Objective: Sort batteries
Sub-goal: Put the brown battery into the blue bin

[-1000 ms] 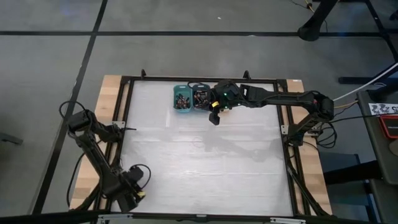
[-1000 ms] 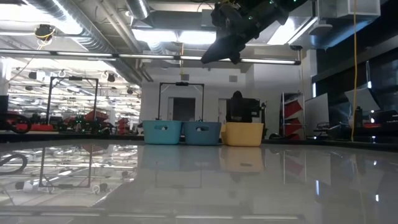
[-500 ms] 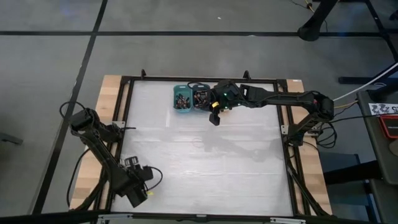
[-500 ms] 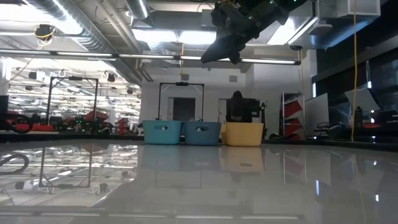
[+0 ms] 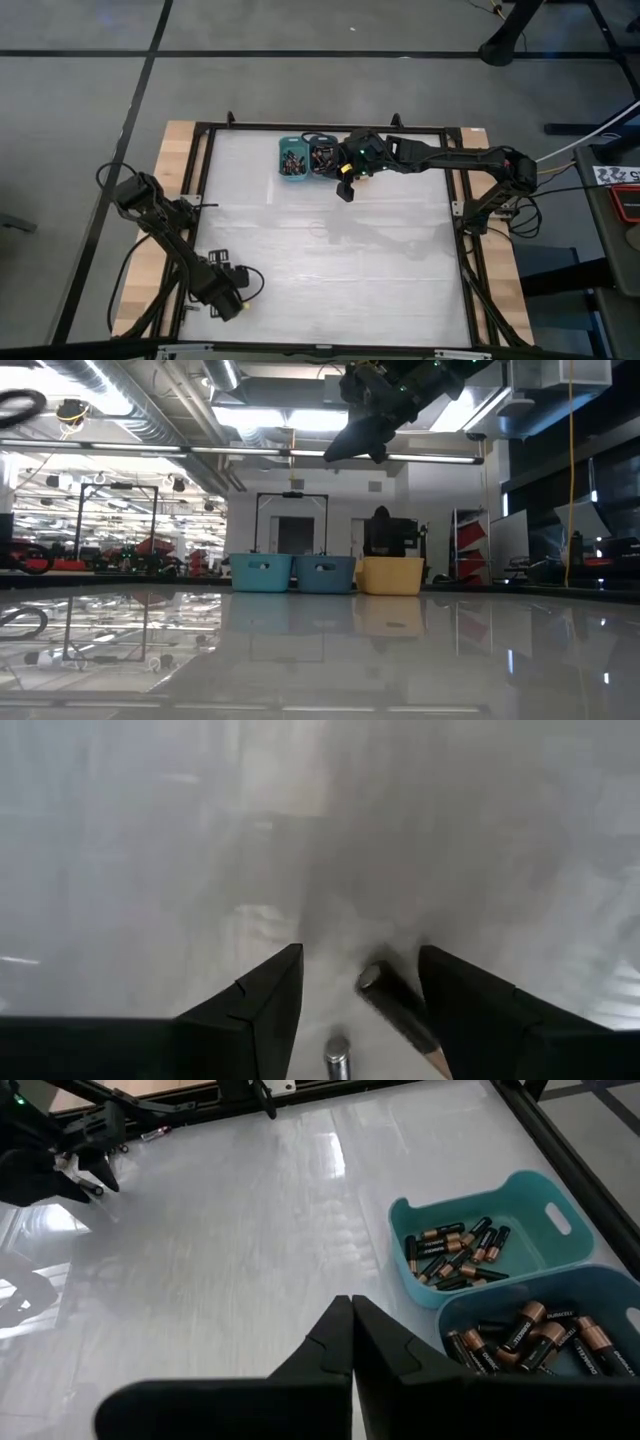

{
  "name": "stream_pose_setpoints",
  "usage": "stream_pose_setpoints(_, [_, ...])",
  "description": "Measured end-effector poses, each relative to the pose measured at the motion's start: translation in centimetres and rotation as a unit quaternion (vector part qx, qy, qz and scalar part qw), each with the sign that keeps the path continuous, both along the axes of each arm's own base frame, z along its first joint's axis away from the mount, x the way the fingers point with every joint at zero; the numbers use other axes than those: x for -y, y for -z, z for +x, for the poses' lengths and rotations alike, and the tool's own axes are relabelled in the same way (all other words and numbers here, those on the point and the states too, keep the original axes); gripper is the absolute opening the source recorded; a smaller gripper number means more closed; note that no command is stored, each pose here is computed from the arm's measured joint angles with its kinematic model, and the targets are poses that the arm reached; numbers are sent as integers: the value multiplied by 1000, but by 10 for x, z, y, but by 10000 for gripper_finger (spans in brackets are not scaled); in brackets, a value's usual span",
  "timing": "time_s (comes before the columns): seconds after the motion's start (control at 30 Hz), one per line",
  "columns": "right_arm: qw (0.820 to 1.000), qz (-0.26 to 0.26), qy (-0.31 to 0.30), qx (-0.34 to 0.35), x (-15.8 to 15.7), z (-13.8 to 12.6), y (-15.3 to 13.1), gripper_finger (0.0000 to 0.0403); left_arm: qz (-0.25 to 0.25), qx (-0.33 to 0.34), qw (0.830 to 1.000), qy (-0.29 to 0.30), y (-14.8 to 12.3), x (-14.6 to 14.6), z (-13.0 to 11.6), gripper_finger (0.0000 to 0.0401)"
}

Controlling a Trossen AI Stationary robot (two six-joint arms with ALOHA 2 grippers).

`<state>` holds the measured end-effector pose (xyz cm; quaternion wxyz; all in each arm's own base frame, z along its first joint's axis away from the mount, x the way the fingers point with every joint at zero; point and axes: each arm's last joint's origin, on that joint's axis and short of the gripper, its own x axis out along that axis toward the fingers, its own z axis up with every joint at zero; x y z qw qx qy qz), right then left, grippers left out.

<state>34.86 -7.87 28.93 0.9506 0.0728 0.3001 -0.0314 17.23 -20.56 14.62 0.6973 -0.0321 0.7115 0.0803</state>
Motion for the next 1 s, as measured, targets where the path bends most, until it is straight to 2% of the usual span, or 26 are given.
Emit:
stream_pose_setpoints(0.3, [1000, 11, 7, -3, 0, 0, 0, 0, -23, -11, 999, 21, 11, -9, 1, 191])
stream_pose_setpoints(0.5, [1000, 12, 8, -3, 0, 0, 0, 0, -28, -19, 999, 4, 15, -18, 6, 183])
stream_pose_setpoints(0.63, [1000, 12, 8, -5, 0, -1, 1, 0, -32, -27, 999, -29, 15, -24, 11, 147])
stream_pose_setpoints(0.77, [1000, 15, 8, -15, 0, -2, 2, 0, -30, -31, 995, -87, 16, -26, 12, 114])
stream_pose_setpoints(1.0, [999, 19, 8, -32, -1, -4, 5, 0, -24, -24, 988, -150, 16, -26, 12, 98])
